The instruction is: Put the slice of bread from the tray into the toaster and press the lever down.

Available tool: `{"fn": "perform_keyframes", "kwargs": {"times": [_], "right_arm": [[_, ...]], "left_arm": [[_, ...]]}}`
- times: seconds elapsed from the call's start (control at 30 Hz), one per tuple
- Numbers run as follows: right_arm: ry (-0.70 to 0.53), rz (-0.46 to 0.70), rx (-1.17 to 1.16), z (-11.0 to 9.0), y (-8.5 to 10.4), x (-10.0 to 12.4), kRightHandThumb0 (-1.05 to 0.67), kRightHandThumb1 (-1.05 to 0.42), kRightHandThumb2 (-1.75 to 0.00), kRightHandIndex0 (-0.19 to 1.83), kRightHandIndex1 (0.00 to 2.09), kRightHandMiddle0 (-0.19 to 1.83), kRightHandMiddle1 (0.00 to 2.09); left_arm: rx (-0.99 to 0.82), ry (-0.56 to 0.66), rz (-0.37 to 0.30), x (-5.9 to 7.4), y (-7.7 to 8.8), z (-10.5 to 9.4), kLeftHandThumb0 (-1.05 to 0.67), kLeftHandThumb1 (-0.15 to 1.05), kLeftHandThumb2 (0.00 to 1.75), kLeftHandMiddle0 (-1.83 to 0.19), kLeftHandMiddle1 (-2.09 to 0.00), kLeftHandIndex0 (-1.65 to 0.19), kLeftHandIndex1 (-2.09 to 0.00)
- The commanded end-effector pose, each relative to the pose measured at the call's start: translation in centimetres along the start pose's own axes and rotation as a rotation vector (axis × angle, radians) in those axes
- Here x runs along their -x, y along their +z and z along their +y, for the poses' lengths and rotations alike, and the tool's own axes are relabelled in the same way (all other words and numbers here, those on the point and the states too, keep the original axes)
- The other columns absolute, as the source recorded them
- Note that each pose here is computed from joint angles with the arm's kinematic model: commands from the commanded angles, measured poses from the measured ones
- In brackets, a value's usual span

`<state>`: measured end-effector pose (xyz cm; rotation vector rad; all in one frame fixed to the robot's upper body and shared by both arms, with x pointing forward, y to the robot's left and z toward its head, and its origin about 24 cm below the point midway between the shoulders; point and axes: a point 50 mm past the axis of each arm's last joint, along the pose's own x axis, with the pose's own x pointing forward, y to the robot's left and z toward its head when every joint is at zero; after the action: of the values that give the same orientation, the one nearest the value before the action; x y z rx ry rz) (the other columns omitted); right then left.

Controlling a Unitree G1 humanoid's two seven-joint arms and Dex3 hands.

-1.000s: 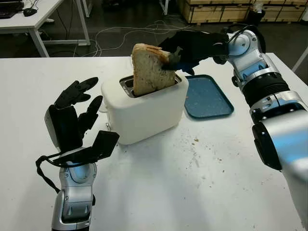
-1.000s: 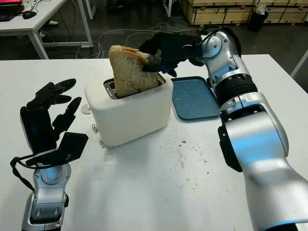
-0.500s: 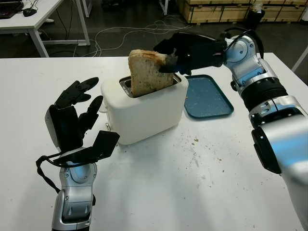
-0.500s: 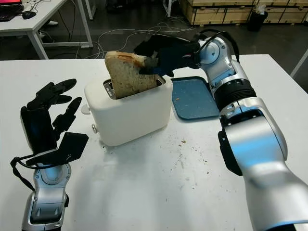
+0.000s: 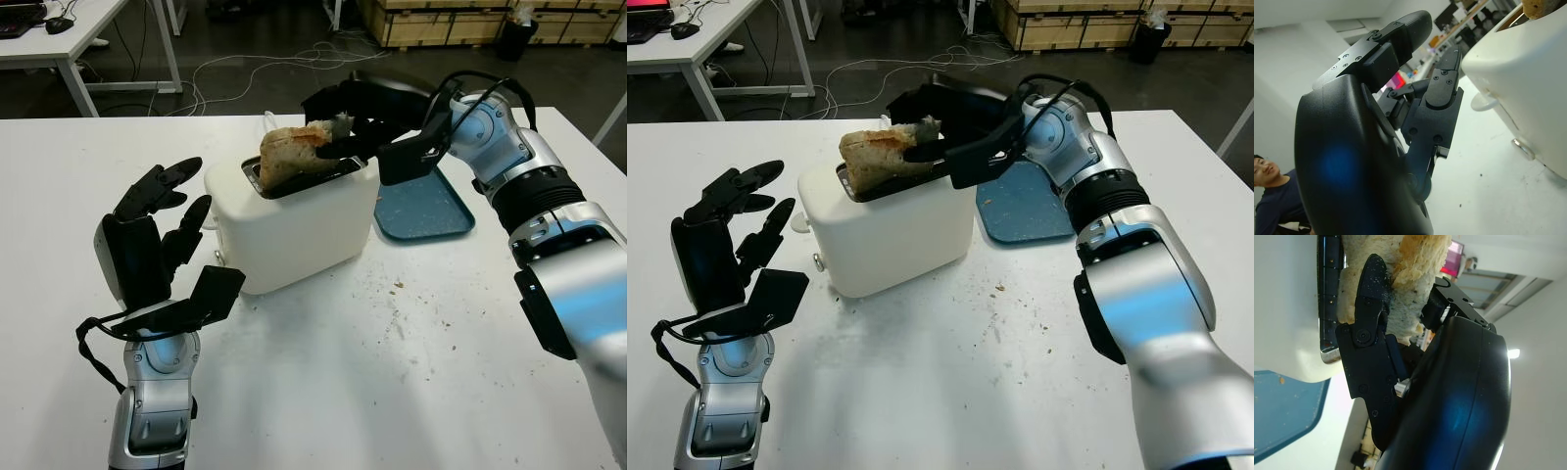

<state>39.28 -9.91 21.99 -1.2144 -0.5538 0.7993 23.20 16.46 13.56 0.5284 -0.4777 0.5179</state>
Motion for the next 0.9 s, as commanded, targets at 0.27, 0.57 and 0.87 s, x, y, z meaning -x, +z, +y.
{"fn": "perform_keyframes", "kwargs": {"times": [0.27,0.57,0.87], "right_arm": [[0.031,0.032,0.057,-0.8,-0.2,0.2,-0.48,-0.92,-0.53,1.12,1.75,0.83,1.75],[0.037,0.083,0.071,-2.1,-1.2,1.5,-0.46,-0.92,-0.50,1.09,1.75,0.84,1.75],[0.048,0.140,0.081,-3.5,-1.8,2.5,-0.44,-0.92,-0.51,1.04,1.75,0.76,1.75]], "left_arm": [[-0.008,0.004,-0.017,-0.1,0.1,0.2,-0.19,0.84,0.00,-0.71,-0.97,-0.90,-0.28],[-0.005,0.005,-0.019,-0.2,0.2,0.2,-0.17,0.84,0.00,-0.72,-0.97,-0.90,-0.28],[0.005,0.002,-0.018,-0.2,0.2,0.2,-0.16,0.84,0.00,-0.70,-0.98,-0.90,-0.27]]}}
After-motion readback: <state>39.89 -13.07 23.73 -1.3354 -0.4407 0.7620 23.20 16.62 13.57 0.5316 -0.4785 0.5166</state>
